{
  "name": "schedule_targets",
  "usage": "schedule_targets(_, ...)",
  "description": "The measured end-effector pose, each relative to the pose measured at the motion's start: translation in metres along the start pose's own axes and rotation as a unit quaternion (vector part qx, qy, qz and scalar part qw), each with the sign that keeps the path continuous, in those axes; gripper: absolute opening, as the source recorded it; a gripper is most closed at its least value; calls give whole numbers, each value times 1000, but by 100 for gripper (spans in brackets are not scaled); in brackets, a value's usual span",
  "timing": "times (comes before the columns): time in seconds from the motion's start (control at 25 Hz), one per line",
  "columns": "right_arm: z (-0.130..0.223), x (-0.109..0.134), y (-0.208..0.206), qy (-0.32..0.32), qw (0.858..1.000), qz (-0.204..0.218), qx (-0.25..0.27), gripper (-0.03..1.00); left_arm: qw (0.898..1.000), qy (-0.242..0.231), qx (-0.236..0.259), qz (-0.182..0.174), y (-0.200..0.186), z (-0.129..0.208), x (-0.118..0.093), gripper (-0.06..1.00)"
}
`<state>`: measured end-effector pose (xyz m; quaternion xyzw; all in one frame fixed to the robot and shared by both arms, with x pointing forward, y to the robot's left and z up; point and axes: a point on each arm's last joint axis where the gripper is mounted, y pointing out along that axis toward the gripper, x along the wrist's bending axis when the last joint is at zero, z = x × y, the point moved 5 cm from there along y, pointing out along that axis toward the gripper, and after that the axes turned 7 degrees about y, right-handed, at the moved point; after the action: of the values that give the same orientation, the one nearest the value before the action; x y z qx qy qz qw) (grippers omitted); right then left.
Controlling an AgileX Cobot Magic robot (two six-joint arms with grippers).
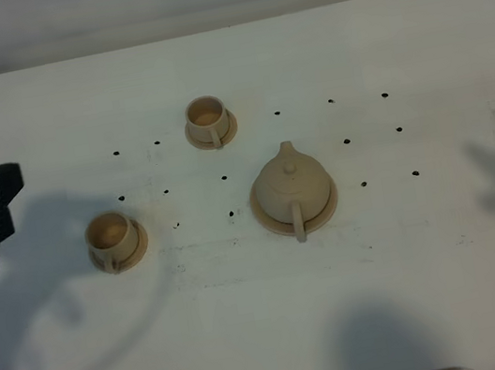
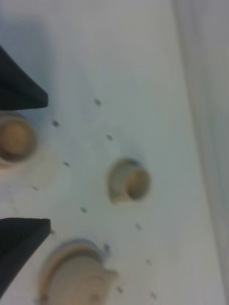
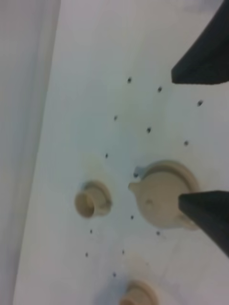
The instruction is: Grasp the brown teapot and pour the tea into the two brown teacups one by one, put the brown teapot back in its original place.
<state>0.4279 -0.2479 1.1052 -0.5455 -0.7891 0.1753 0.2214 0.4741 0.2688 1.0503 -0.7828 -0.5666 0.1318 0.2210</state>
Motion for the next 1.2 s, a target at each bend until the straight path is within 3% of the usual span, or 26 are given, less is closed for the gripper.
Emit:
schedule_targets(0.4,32,3,-45,24,998,44,44,48,998,23,-6,-62,-47,1,3,56)
schedule_targets(0.76,77,7,-79,36,996,73,45,48,998,0,26,-59,-49,10,2,56)
schedule_targets(1.04,127,4,-66,45,994,74,63,48,998,-12,24,-54,-48,10,0,56)
schedule_targets(1.2,138,4,-66,45,994,75,66,47,998,-19,35,-49,-42,12,1,56)
